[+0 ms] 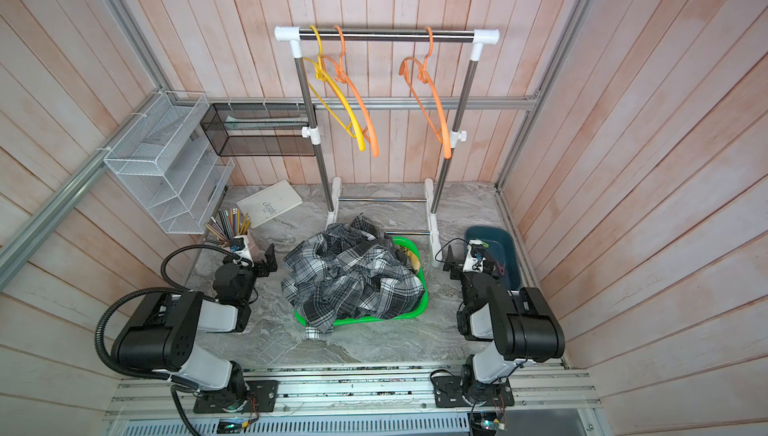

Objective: Remove the clothespins securing long-sleeve shirts to the hanger
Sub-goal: Reset both arms

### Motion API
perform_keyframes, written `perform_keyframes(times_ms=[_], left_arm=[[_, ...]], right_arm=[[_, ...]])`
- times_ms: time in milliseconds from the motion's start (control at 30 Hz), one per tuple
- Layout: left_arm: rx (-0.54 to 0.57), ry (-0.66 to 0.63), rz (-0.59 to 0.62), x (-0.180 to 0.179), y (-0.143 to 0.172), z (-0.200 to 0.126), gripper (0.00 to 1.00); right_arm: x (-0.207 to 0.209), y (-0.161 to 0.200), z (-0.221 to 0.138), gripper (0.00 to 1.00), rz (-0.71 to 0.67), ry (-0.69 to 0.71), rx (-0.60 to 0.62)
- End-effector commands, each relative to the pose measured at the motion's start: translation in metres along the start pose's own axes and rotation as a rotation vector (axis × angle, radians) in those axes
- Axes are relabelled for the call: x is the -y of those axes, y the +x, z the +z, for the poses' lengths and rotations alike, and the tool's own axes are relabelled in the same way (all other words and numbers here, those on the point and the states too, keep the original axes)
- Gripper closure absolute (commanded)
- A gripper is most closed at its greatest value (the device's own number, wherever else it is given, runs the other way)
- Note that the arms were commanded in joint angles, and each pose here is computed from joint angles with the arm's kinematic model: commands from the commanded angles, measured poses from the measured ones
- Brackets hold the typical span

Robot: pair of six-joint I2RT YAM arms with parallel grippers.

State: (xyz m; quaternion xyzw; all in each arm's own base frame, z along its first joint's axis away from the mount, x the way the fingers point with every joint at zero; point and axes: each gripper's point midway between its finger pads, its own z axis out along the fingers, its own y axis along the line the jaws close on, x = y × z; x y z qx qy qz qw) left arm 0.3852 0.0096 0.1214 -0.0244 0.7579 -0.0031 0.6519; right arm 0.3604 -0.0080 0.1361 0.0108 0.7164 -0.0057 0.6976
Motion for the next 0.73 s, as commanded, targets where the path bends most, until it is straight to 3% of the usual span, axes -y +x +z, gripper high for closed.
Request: perform_keyframes(times_ms=[0, 700], left_arm=[[0.038, -0.001, 0.024, 0.001, -0.009, 0.000, 0.00], [0.031, 0.083, 0.033, 0.012, -0.009, 0.002, 0.00]], right_arm=[[0.004, -0.002, 0.004, 0.02, 0.003, 0.013, -0.005], [0.006, 0.004, 0.014, 0.02, 0.022, 0.009, -0.049]])
